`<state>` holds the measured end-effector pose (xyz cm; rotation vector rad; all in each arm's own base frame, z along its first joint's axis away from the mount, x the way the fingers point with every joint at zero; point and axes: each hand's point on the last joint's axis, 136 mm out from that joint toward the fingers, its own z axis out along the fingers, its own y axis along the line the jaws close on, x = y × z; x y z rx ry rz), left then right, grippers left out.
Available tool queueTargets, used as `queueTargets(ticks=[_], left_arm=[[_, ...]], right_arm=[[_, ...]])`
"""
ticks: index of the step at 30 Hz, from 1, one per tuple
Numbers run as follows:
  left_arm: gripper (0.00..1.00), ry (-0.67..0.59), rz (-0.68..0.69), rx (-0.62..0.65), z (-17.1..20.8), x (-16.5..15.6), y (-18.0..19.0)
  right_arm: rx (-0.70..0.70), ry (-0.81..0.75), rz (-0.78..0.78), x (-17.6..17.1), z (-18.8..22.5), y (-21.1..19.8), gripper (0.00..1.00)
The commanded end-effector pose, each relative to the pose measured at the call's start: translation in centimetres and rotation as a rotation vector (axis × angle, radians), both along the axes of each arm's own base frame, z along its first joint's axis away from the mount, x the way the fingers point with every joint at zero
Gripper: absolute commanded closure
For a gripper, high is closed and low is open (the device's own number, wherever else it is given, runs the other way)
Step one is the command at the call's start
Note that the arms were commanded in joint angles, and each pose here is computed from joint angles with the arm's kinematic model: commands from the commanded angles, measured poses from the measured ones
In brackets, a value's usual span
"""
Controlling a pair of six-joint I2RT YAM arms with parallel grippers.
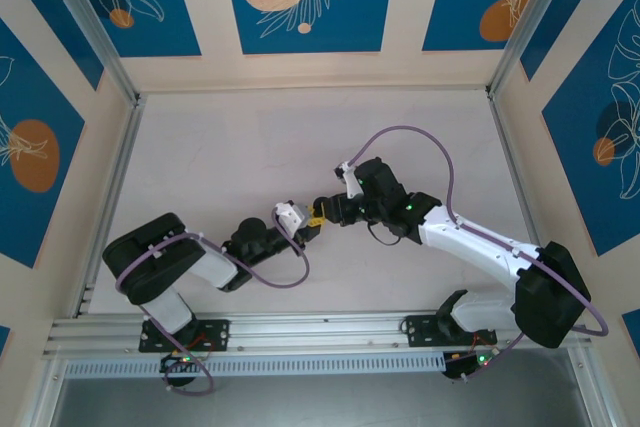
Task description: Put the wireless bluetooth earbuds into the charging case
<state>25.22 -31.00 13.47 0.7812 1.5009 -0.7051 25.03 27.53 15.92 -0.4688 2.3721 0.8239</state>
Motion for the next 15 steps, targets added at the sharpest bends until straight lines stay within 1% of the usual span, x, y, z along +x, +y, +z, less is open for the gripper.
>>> queueTargets(ticks=[1,3,8,10,15], left_arm=[[0.86,-0.061,0.036,-0.058,2.4,0.6,0.6],[0.86,-0.062,0.037,-0.059,2.4,0.6,0.6],[0.86,-0.066,0.034,-0.055,2.5,0.5,0.6],[0.86,-0.067,0.032,-0.053,2.4,0.5,0.6],[0.86,-0.07,0.027,-0.054,2.5,0.4,0.6]], right_arm=[[0.02,0.042,0.028,-1.0,-0.4,0.5,0.68],[0.023,0.038,0.029,-0.9,0.0,0.5,0.66],[0.04,0.02,0.014,-0.7,1.2,0.1,0.54],[0.049,0.013,0.005,-0.6,1.7,-0.3,0.51],[0.097,-0.002,-0.006,-0.5,3.5,-1.0,0.49]])
